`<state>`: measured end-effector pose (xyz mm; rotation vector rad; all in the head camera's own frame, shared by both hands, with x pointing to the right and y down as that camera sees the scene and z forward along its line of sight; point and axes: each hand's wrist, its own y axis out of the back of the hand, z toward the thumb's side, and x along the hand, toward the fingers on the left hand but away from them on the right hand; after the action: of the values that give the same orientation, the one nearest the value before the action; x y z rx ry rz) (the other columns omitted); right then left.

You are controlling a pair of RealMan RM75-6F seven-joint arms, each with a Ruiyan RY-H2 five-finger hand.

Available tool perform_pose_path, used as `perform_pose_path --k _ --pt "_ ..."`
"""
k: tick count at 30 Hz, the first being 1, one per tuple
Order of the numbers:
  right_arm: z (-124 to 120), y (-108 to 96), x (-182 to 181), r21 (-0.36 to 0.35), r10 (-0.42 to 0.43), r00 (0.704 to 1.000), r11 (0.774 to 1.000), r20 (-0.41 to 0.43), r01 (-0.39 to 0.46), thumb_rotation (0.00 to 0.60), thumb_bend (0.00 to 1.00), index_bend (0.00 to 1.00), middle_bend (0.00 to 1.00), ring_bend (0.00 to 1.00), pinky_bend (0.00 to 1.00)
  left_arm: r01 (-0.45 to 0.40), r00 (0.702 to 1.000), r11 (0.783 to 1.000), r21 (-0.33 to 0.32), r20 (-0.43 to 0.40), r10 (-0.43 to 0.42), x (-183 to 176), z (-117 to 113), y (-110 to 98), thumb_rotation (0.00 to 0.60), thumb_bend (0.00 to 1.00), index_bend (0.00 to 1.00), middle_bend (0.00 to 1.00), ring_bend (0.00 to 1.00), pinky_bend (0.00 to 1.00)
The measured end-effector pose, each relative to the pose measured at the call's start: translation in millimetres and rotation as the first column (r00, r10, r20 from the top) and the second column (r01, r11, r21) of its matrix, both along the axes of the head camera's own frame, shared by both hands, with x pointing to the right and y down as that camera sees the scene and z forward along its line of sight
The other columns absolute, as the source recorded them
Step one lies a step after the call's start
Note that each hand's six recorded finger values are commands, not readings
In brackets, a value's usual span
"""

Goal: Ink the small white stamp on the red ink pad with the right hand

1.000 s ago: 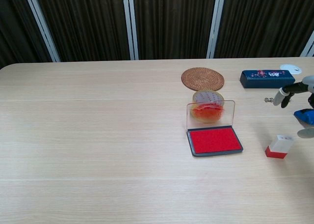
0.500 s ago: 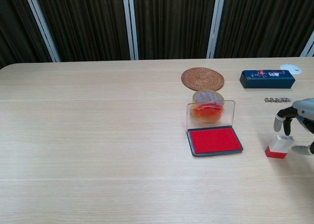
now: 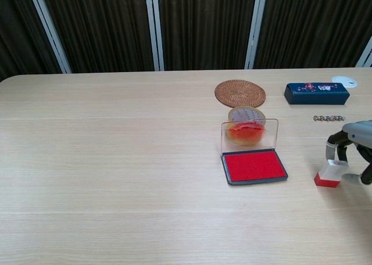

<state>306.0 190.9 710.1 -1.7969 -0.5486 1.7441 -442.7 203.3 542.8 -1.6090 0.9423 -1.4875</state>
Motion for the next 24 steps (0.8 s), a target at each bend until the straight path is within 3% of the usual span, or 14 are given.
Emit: perform_pose_path --k 11,16,24 --pt "4 -1 -6 -0.019 0.019 1.0 1.0 0.015 -0.019 0.6 0.37 0.47 0.53 0.74 0.8 0.001 1.0 1.0 0.0 -0.001 -0.001 1 0 0 0.6 0.0 0.0 0.0 0.0 0.0" --pt "4 -2 -9 -0.008 0.013 1.0 1.0 0.023 -0.013 0.6 0.42 0.56 0.6 0.74 0.8 0.001 1.0 1.0 0.001 0.0 -0.001 1 0 0 0.6 0.0 0.0 0.0 0.0 0.0" --pt "-3 -8 -15 0.031 -0.027 0.999 0.999 0.034 0.026 0.6 0.43 0.58 0.62 0.74 0.8 0.001 1.0 1.0 -0.001 0.001 -0.001 0 1 0 0.6 0.0 0.0 0.0 0.0 0.0"
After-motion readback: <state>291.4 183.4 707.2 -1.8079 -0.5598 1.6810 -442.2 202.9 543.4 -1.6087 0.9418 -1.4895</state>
